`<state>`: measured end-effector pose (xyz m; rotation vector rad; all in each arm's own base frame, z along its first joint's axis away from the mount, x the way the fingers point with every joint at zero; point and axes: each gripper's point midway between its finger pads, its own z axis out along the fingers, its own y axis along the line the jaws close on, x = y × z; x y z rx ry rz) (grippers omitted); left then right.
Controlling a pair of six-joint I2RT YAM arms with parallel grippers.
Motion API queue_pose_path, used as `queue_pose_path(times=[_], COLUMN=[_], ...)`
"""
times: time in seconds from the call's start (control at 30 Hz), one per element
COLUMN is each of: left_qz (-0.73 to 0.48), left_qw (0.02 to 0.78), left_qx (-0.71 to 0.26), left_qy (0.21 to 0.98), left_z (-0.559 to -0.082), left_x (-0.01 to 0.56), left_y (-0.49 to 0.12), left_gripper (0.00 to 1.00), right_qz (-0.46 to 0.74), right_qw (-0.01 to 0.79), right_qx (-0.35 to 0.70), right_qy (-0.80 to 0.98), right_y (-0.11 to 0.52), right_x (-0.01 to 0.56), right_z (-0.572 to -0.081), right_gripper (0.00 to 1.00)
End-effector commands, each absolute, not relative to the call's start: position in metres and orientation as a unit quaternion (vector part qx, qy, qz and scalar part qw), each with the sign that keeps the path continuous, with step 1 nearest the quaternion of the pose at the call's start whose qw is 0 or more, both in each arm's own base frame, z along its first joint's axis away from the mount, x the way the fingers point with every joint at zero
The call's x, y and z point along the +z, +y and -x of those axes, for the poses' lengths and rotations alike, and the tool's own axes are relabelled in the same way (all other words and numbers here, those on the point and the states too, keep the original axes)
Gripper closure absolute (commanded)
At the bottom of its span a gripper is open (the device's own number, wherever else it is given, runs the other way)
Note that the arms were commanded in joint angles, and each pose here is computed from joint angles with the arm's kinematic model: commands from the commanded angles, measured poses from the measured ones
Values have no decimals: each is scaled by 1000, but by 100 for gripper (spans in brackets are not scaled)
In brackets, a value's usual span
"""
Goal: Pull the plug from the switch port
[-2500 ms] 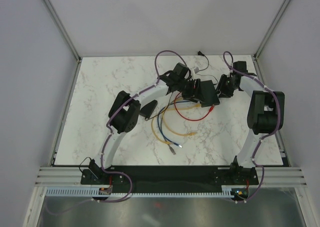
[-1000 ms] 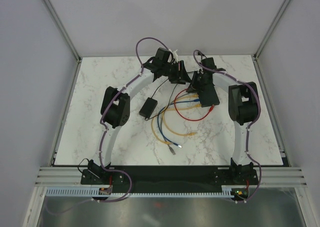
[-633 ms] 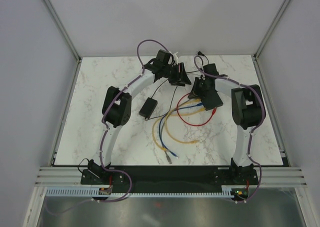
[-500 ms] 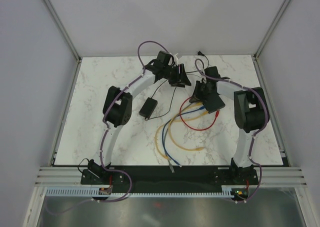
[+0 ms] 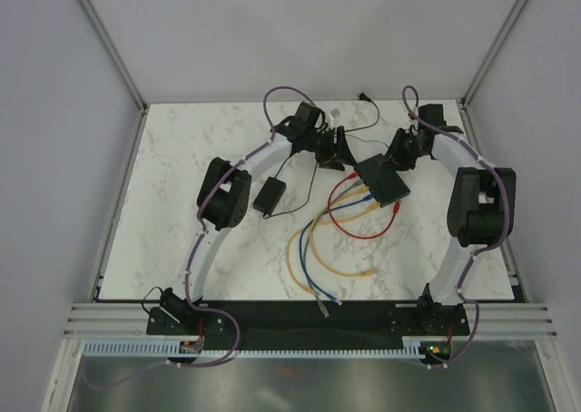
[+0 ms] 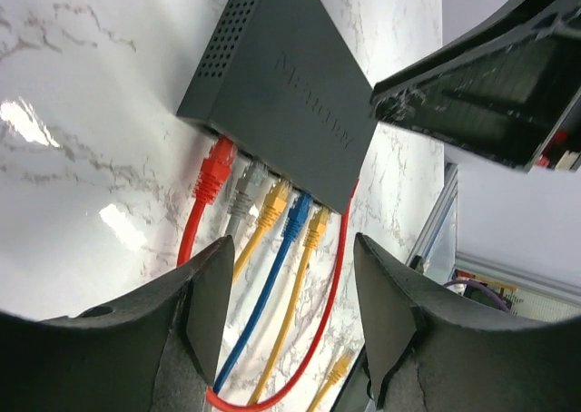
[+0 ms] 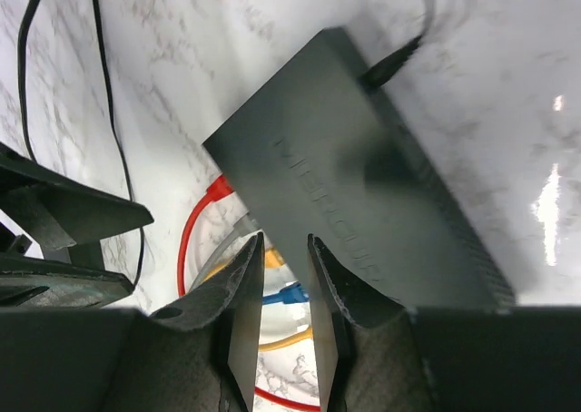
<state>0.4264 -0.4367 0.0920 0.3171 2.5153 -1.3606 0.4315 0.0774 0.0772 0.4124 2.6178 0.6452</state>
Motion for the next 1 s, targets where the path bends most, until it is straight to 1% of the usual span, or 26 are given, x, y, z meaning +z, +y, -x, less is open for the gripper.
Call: queue_pose_path(times=[0.0,0.1,0.23,0.4,0.47,0.5,0.7,0.77,0.97], left_qz=[-120,-137,-147,-146,-145,-146,-149,-151,-143], left_qw=[146,168,184,176,169,168,172,172,160], left_qx=[-513,-512,-520,-521,-521,-522,-515,-515,-519], left_qy=[837,831,821,822,824,823,826,826,827], left_z=[-435,-440,-446,-446,-445,-445,-445,-445,-443], left_x=[116,114,108,92,84,83,72,70,62], left_y=[-452,-456,-462,-463,-464,-464,-462,-462,-463], left_gripper=[37,33,33,35,38,41,44,45,48], right_qz=[-153,-157,-155,-156,-159,-161,-170,-172,-171], right_qw=[214,210,216,210,214,213,208,207,206], right_qx=[234,246,232,234,233,231,236,237,235], right_qy=[936,933,936,936,935,936,934,933,934], right_y=[64,67,61,62,61,60,63,63,63], right_x=[86,80,76,69,67,65,52,49,45], right_z=[-442,-446,-449,-449,-451,-451,-453,-452,-451], right_gripper=[66,67,67,68,69,70,76,82,86])
